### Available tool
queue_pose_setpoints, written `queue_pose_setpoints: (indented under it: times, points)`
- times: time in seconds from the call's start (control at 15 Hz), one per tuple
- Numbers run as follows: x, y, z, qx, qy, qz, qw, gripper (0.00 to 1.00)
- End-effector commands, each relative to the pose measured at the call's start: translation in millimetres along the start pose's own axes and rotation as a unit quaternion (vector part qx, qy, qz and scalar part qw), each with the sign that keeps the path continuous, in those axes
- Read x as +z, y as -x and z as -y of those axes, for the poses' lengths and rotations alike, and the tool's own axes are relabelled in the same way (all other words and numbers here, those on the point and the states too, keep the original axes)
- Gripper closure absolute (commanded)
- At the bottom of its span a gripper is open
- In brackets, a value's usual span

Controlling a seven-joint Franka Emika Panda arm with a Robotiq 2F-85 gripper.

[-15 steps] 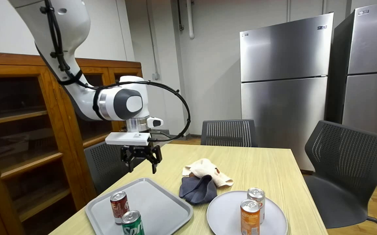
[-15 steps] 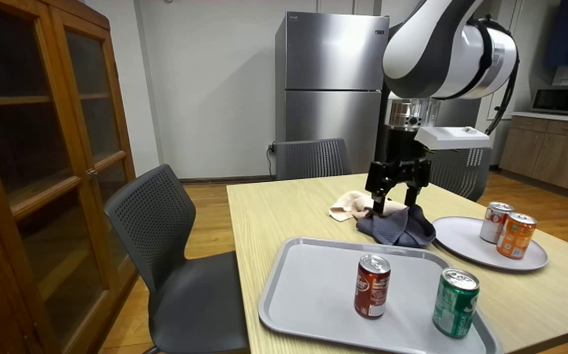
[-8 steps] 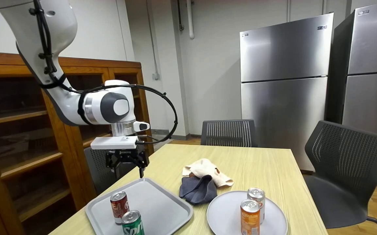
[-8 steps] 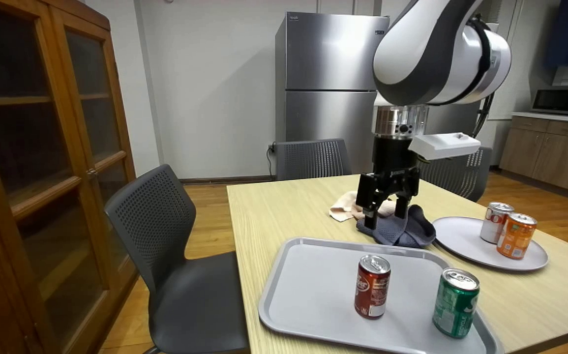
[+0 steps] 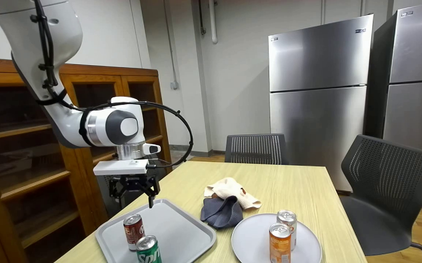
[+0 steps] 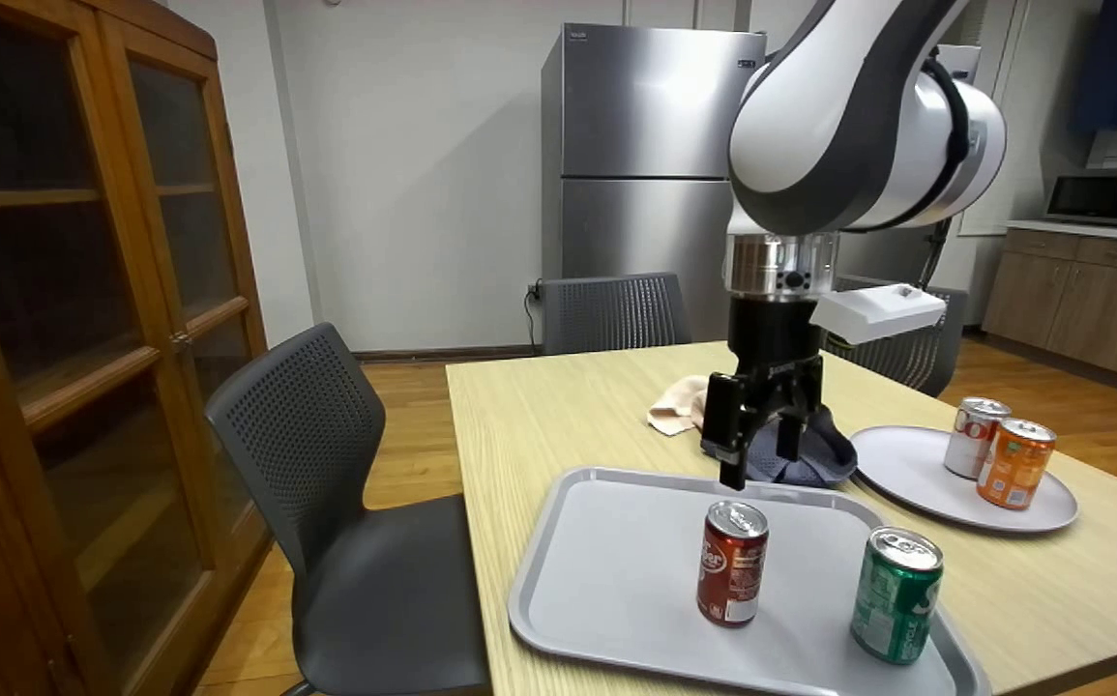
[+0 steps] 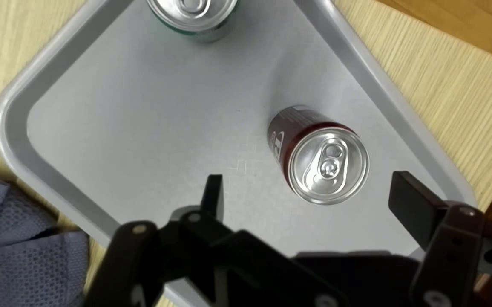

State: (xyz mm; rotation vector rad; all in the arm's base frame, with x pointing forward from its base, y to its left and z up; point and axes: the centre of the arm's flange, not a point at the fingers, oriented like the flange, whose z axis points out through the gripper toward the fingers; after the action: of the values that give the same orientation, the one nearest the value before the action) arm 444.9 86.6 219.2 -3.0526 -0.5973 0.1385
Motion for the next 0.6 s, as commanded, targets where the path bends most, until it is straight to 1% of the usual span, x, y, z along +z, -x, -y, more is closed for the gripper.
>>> queue_pose_setpoints:
  times: [0.0,0.53]
  points:
    - [12,1,7,-0.024,-0.001,0.0,0.9997,0.0]
    - [38,-3,9,-0.032,0.005,0.007,0.9994,0.0]
